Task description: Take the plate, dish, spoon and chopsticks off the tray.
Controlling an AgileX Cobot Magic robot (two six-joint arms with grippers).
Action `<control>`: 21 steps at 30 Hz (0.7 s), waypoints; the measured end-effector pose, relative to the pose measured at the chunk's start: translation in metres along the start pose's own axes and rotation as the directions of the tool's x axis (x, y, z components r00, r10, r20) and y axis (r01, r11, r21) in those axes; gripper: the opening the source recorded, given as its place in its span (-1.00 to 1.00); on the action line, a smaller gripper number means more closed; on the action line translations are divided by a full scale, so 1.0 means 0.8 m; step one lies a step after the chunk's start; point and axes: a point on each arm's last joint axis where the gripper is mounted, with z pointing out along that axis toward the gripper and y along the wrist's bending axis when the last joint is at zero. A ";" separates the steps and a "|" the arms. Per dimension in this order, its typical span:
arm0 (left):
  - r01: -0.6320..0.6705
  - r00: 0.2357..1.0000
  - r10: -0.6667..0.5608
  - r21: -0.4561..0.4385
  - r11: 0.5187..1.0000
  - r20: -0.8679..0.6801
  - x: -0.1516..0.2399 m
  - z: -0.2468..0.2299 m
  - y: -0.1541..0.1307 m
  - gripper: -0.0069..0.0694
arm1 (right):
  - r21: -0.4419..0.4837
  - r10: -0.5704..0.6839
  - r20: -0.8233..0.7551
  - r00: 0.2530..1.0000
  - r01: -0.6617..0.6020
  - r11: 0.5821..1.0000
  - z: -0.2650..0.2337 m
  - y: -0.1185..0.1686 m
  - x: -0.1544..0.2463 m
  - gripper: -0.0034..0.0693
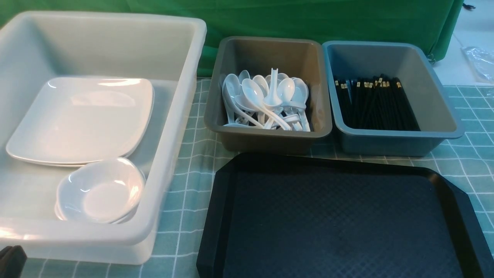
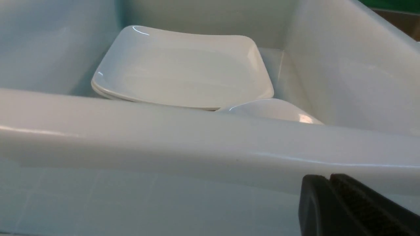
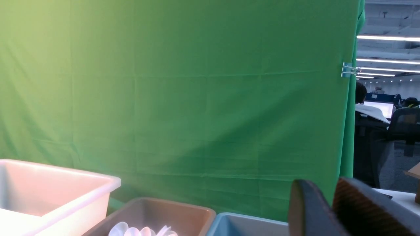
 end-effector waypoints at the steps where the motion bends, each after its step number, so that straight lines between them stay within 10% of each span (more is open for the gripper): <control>1: -0.001 1.000 0.001 -0.001 1.000 0.001 0.000 0.000 0.000 -0.78 | 0.000 0.000 0.000 1.000 0.000 1.000 0.000 0.000 0.000 -0.42; 21: -0.002 1.000 0.002 -0.002 1.000 0.008 -0.001 0.000 0.000 -0.77 | 0.000 0.000 0.000 1.000 0.000 1.000 0.000 0.000 0.000 -0.34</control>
